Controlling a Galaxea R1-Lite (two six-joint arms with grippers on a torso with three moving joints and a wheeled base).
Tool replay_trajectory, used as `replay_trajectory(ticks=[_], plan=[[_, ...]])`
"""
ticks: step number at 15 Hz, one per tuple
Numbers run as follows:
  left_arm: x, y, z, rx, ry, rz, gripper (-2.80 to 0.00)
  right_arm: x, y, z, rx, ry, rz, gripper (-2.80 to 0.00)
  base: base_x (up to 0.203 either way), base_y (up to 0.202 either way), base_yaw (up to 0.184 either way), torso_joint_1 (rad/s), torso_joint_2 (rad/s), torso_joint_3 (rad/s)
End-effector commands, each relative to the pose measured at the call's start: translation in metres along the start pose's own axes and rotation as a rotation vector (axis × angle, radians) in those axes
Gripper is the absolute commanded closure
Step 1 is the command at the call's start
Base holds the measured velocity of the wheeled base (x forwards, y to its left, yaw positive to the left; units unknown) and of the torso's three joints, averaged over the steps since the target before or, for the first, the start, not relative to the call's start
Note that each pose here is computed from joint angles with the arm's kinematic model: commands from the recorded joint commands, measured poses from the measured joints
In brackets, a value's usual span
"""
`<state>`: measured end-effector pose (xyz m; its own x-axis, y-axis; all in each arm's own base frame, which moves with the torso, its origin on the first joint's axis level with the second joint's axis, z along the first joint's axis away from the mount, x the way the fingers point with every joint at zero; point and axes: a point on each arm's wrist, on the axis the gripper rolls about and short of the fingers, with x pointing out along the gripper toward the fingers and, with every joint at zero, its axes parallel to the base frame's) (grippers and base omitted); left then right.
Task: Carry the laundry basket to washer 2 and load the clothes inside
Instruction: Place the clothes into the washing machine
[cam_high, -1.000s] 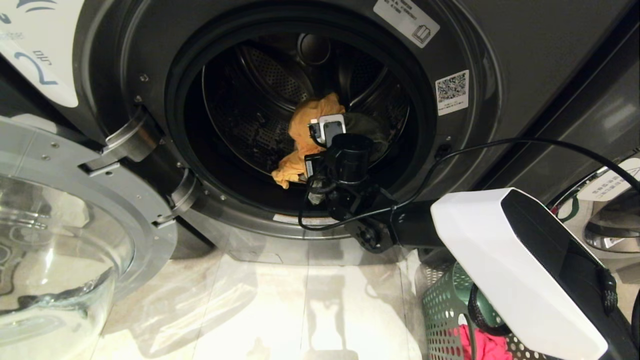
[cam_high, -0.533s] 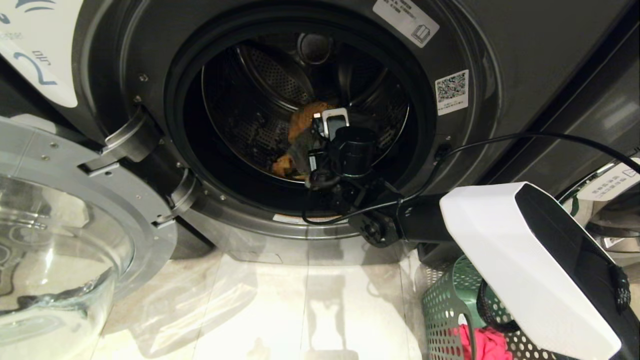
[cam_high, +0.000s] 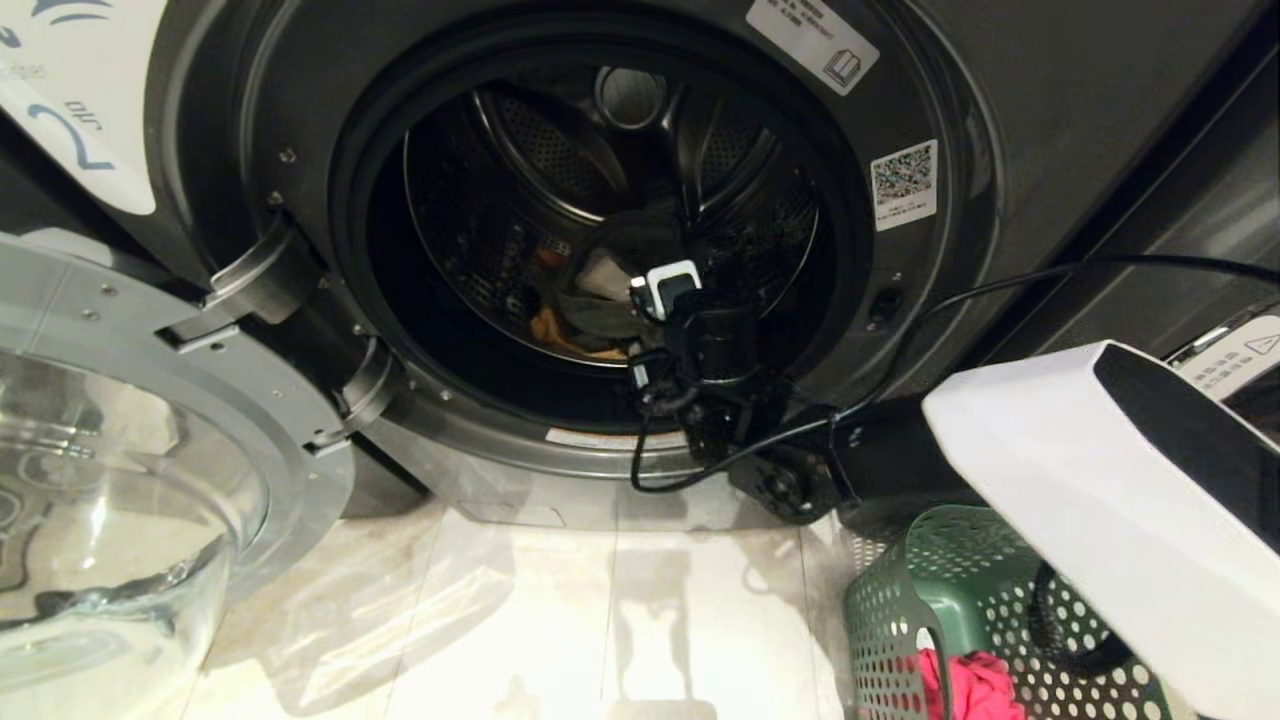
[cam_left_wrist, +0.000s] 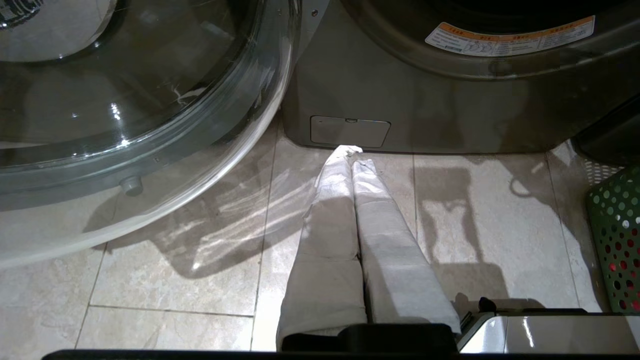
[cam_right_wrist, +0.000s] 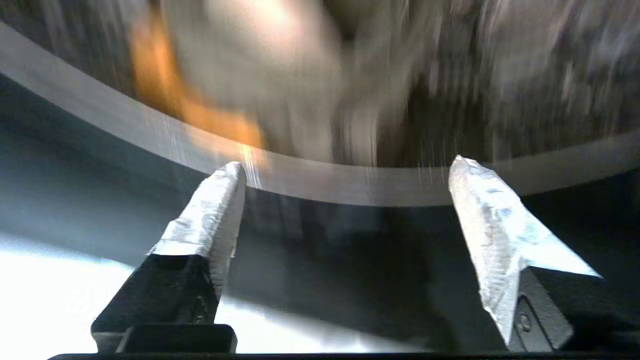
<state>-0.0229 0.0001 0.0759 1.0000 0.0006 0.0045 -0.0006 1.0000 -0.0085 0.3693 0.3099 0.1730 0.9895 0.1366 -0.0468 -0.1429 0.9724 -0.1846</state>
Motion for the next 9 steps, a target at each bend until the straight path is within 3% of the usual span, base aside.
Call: replay_trajectory(ticks=[1, 5, 9], plan=[[0.000, 0.000, 0.000, -0.001, -0.002, 0.000, 0.00, -0.033, -0.020, 0.011, -0.027, 0.040, 0.020, -2.80, 0.000, 0.000, 0.000, 0.000, 0.00, 0.000], [0.000, 0.000, 0.000, -0.001, -0.002, 0.000, 0.00, -0.120, -0.064, -0.004, -0.113, 0.170, 0.195, -2.80, 0.000, 0.000, 0.000, 0.000, 0.00, 0.000], [0.000, 0.000, 0.000, -0.001, -0.002, 0.001, 0.00, -0.190, -0.110, -0.043, -0.102, 0.308, 0.225, -2.80, 0.000, 0.000, 0.000, 0.000, 0.00, 0.000]])
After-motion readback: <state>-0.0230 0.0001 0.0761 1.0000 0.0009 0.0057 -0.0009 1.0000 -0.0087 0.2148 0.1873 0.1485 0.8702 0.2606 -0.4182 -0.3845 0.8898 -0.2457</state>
